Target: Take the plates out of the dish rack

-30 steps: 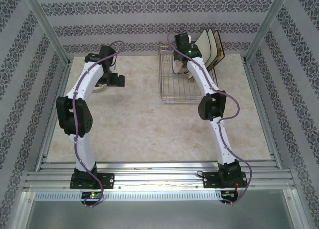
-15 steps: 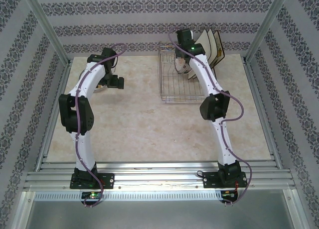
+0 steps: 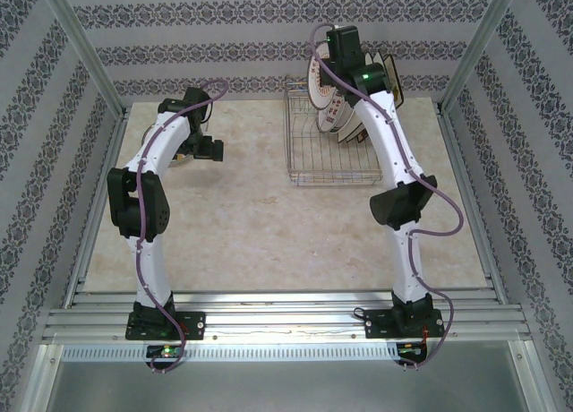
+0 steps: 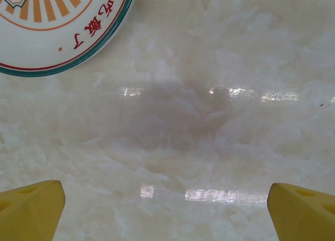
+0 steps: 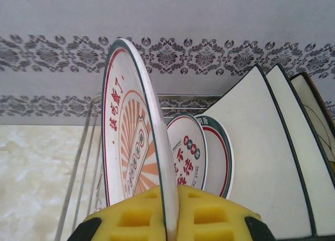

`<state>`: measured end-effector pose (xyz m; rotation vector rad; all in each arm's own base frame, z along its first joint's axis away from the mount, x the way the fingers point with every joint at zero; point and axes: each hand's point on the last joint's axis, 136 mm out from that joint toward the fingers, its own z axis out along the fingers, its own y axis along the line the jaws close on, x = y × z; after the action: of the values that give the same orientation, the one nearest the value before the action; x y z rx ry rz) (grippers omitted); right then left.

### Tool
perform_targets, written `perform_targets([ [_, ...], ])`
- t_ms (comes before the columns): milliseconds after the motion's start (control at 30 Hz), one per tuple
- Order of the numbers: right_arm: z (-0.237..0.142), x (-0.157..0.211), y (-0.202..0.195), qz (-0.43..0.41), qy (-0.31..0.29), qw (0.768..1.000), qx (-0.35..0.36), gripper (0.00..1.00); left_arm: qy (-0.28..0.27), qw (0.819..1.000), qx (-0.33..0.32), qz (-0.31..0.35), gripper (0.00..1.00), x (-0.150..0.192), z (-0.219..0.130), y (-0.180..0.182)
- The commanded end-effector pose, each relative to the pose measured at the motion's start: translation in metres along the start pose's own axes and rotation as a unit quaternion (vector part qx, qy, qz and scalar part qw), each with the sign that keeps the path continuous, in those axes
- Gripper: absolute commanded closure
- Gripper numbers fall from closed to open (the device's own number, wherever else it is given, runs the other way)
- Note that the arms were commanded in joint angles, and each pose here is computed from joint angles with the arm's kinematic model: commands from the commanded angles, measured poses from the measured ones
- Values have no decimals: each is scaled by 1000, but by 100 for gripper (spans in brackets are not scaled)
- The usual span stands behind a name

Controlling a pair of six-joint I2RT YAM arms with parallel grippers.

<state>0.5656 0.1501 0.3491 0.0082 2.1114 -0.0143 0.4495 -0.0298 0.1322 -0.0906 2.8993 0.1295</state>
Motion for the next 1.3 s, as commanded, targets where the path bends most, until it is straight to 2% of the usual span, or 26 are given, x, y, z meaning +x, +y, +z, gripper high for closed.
perform_targets([
  [0,-31,-10,2,9,-6,999,-34,100,-4,1000,8,2,0,1,-9,-4],
  [200,-54,8,8,60,30,989,-129,100,-13,1000,19,2,0,2,-12,-8],
  [300,-73,14,13,91,32,976,-197,100,-15,1000,16,1,0,2,-13,-6],
  [433,-103,22,28,163,22,922,-349,100,-17,1000,14,0,0,3,-13,-5],
  [633,-123,44,34,222,34,863,-453,100,-25,1000,9,-12,0,4,-10,-3],
  [833,-124,64,42,251,53,828,-499,100,-39,999,23,-9,0,4,-13,-7],
  [1133,-108,92,46,260,78,822,-501,100,-44,998,41,0,0,6,-19,-11],
  [1267,-99,102,48,268,89,817,-502,100,-52,996,70,2,0,7,-21,-21],
])
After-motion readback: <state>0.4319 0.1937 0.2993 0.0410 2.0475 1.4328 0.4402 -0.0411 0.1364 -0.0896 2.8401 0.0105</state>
